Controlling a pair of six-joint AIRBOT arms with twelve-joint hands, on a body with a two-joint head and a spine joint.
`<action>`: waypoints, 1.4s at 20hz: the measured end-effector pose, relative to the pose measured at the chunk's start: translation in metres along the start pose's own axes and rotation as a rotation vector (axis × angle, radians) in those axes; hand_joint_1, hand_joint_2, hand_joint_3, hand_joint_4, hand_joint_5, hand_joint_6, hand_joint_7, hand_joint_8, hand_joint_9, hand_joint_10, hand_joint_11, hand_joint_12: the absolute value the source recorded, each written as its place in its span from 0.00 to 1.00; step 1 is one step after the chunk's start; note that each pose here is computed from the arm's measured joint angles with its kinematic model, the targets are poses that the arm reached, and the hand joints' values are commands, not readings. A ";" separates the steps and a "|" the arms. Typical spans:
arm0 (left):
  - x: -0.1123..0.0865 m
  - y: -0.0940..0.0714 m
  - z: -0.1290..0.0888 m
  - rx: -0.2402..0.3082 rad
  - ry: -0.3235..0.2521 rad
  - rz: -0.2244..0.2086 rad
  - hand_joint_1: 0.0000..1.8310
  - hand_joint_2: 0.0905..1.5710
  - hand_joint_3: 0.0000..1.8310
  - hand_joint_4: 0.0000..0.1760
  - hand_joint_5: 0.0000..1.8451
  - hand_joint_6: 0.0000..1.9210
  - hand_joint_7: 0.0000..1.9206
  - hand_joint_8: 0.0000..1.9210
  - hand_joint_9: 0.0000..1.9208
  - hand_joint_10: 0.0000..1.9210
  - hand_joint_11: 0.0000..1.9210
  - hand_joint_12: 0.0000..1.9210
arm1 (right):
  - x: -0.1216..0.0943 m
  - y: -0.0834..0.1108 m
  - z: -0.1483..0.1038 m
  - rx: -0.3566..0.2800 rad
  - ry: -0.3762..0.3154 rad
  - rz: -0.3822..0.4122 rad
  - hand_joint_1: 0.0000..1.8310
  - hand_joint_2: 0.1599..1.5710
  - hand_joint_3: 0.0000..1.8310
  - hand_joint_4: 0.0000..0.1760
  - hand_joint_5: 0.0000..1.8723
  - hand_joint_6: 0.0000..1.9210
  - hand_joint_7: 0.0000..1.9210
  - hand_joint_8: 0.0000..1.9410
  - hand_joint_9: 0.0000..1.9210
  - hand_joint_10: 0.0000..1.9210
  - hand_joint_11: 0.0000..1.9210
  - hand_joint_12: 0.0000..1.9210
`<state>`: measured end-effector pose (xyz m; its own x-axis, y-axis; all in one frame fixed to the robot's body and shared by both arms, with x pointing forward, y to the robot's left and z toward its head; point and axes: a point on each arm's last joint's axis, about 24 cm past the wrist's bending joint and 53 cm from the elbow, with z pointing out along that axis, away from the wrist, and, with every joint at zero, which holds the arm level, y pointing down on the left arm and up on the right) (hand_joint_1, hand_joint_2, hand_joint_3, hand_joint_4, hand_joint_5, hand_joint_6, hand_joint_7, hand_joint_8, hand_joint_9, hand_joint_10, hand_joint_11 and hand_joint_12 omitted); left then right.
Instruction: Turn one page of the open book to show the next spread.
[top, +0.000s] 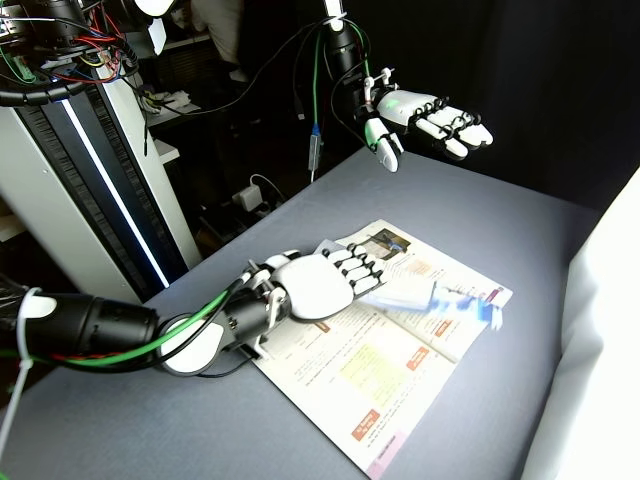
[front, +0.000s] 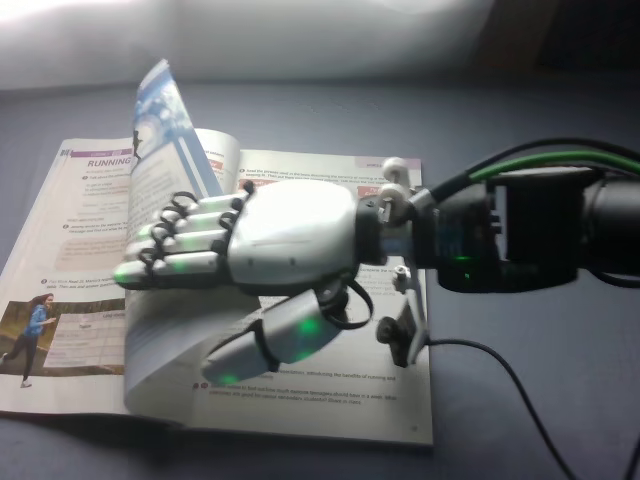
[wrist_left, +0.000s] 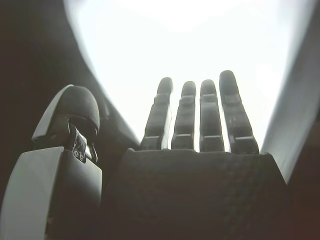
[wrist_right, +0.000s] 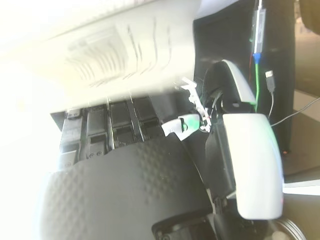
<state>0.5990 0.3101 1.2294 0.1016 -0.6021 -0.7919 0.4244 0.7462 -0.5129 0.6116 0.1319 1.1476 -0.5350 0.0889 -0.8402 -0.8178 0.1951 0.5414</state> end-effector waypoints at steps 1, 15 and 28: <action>0.000 -0.001 0.000 0.002 -0.002 0.000 0.00 0.85 0.00 0.00 0.06 0.00 0.00 0.00 0.00 0.00 0.00 0.23 | -0.001 0.000 0.004 0.000 -0.005 0.004 0.00 0.76 0.00 0.00 0.00 0.00 0.00 0.00 0.00 0.00 0.00 0.00; -0.008 -0.003 0.001 0.012 -0.015 0.011 0.00 0.91 0.00 0.00 0.07 0.00 0.00 0.00 0.00 0.00 0.00 0.21 | -0.015 0.006 0.056 0.007 -0.037 -0.012 0.00 0.91 0.00 0.00 0.10 0.00 0.08 0.00 0.04 0.00 0.00 0.00; -0.017 0.001 0.003 -0.005 -0.035 0.019 0.00 0.99 0.01 0.00 0.01 0.00 0.00 0.00 0.00 0.00 0.01 0.01 | -0.059 0.120 0.067 -0.352 -0.084 -0.018 0.20 0.88 0.00 0.00 0.14 0.45 0.23 0.20 0.14 0.42 0.01 0.72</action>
<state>0.5999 0.3200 1.2432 0.1412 -0.5974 -0.7894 0.4180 0.7588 -0.4995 0.5590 0.2151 1.2606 -0.5127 0.1713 -0.8413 -0.8576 -0.1492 0.4922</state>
